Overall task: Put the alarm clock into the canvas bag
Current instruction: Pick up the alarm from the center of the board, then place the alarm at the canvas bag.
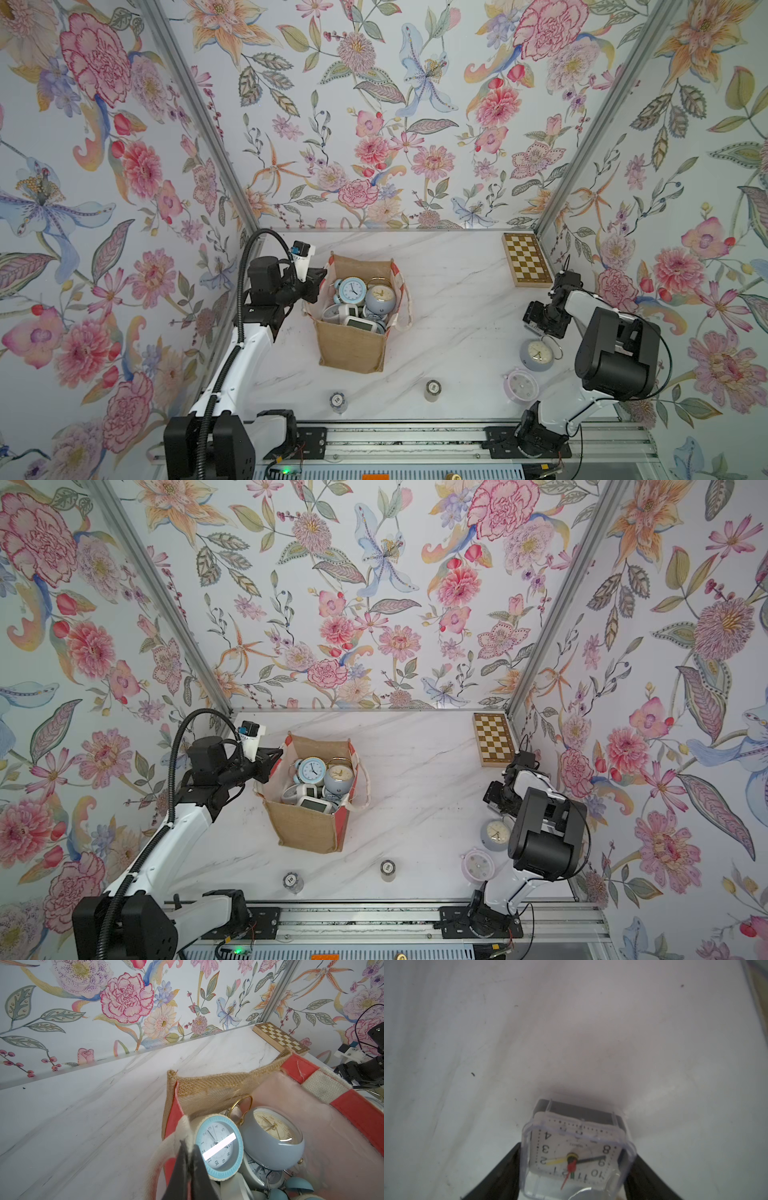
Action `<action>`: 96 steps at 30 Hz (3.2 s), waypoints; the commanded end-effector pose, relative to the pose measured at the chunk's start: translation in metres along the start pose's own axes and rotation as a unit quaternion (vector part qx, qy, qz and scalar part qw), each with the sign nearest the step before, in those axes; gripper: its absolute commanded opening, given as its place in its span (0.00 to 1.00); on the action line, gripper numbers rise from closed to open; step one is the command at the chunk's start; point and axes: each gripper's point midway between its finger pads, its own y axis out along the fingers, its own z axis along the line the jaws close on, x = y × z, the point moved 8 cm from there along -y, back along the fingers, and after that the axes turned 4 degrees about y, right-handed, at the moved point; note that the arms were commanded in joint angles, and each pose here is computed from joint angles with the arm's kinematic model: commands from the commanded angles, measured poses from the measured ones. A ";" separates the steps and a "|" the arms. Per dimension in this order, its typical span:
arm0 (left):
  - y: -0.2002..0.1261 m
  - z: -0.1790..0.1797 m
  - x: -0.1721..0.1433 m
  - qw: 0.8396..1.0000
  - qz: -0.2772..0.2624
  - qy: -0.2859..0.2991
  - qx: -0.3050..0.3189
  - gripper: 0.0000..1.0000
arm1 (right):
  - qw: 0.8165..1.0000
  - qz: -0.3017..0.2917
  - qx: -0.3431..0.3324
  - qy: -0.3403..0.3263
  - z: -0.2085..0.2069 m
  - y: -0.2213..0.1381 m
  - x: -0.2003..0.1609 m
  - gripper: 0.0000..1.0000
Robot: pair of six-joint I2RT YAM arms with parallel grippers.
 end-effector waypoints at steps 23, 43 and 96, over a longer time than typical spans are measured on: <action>-0.011 -0.013 0.019 0.998 -0.049 0.028 -0.015 0.00 | 0.979 -0.112 0.141 -0.097 0.091 -0.128 -0.009 0.55; -0.006 -0.014 0.012 0.998 -0.052 0.030 -0.029 0.00 | 0.828 -0.181 0.390 -0.360 0.278 -0.284 -0.133 0.51; -0.011 -0.013 0.013 0.997 -0.062 0.046 -0.003 0.00 | 0.715 0.131 0.383 -0.570 0.417 -0.199 -0.327 0.82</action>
